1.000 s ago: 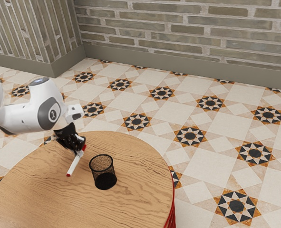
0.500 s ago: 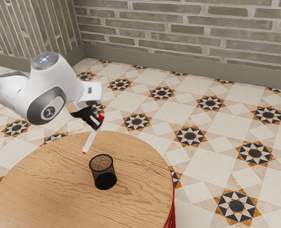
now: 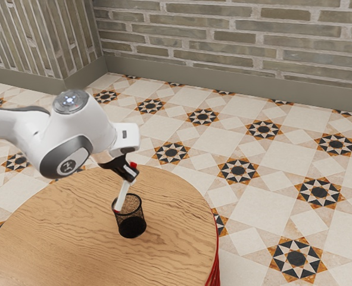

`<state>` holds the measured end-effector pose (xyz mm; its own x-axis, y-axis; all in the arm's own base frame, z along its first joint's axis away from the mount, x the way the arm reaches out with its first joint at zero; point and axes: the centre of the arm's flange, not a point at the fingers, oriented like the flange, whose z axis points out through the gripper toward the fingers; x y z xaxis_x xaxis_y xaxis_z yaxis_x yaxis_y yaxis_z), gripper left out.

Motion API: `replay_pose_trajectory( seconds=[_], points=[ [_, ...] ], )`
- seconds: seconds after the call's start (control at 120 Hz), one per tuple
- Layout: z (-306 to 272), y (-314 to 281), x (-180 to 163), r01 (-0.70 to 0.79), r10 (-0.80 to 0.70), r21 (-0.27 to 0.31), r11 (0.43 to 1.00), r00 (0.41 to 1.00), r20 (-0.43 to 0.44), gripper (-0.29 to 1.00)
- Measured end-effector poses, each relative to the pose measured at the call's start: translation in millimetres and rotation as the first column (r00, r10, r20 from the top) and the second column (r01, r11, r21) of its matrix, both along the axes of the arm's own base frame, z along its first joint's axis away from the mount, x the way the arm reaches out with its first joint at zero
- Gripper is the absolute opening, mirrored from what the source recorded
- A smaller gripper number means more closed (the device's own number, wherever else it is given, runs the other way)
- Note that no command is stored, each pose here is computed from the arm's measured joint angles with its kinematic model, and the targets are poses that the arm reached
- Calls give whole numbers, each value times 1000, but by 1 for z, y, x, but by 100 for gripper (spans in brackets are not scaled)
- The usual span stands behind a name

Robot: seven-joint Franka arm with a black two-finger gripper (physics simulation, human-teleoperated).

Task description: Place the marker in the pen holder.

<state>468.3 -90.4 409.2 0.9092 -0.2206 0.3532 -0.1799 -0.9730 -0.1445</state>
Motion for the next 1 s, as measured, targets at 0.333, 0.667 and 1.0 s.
replay_pose_trajectory(
  seconds=[0.333,0.667,1.0],
  points=[
    [-16,-2,14,-4,4,11,1000,999,38,-7],
    [1,9,19,-41,43,-23,999,994,96,38],
    [311,58,101,-267,290,-143,953,941,175,64]
  ],
)
